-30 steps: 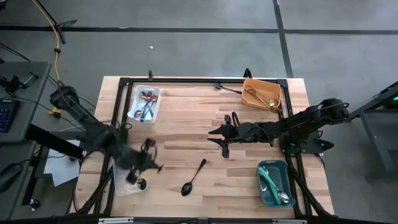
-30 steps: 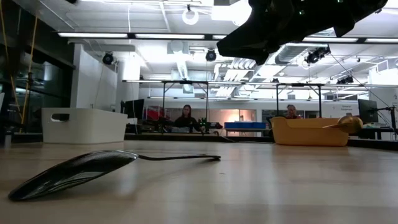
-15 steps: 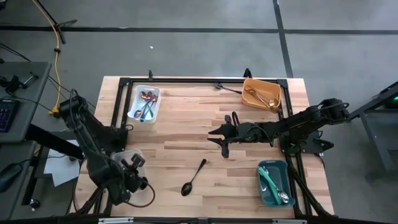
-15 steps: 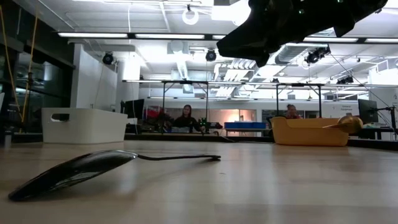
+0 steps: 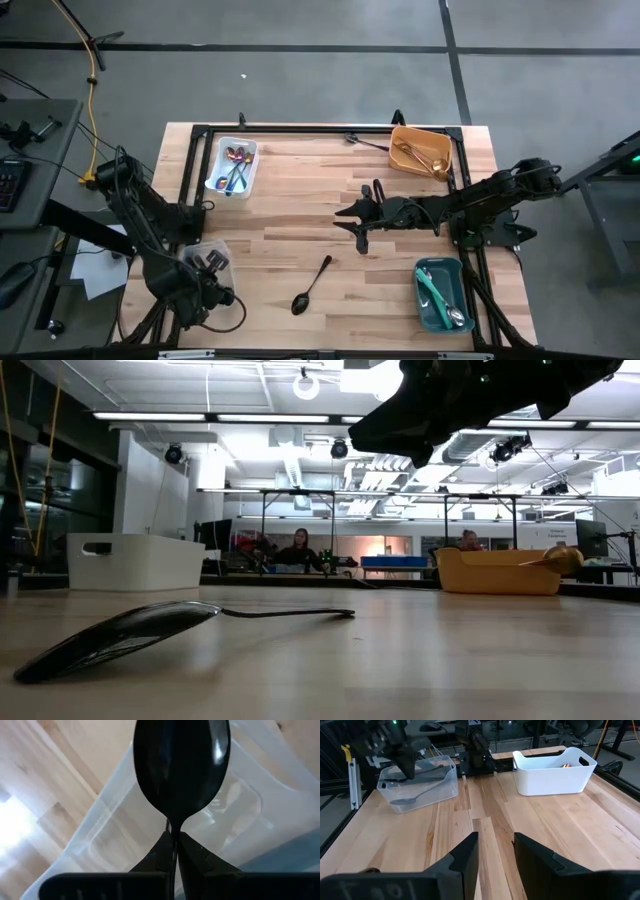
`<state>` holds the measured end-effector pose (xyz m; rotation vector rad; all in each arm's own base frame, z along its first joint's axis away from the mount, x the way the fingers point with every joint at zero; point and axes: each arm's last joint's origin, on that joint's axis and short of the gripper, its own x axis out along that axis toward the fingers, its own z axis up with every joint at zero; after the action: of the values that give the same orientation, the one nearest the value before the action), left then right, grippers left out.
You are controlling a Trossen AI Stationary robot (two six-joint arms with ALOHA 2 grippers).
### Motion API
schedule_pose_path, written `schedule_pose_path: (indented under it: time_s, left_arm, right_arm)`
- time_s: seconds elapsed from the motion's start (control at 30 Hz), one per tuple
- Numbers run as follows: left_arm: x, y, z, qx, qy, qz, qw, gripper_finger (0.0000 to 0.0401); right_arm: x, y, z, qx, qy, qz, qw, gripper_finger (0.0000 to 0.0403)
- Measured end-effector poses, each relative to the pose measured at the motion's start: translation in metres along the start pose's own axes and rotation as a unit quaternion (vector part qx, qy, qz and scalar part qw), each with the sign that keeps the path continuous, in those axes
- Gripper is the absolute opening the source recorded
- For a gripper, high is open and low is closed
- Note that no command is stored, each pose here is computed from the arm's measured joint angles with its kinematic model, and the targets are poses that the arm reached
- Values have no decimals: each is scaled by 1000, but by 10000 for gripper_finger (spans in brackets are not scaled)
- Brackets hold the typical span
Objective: Sort silverware by color (type)
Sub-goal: Put the black spoon into the transparent bin
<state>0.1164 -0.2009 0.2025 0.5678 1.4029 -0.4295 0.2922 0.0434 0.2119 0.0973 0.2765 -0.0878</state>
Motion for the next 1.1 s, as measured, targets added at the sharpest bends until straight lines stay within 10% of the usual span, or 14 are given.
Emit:
schedule_pose_path:
  time_s: [1.1]
  left_arm:
    - [-20, 13, 19, -113, -68, 51, 990, 121]
  right_arm:
    - [0, 0, 0, 0, 0, 0, 1000, 119]
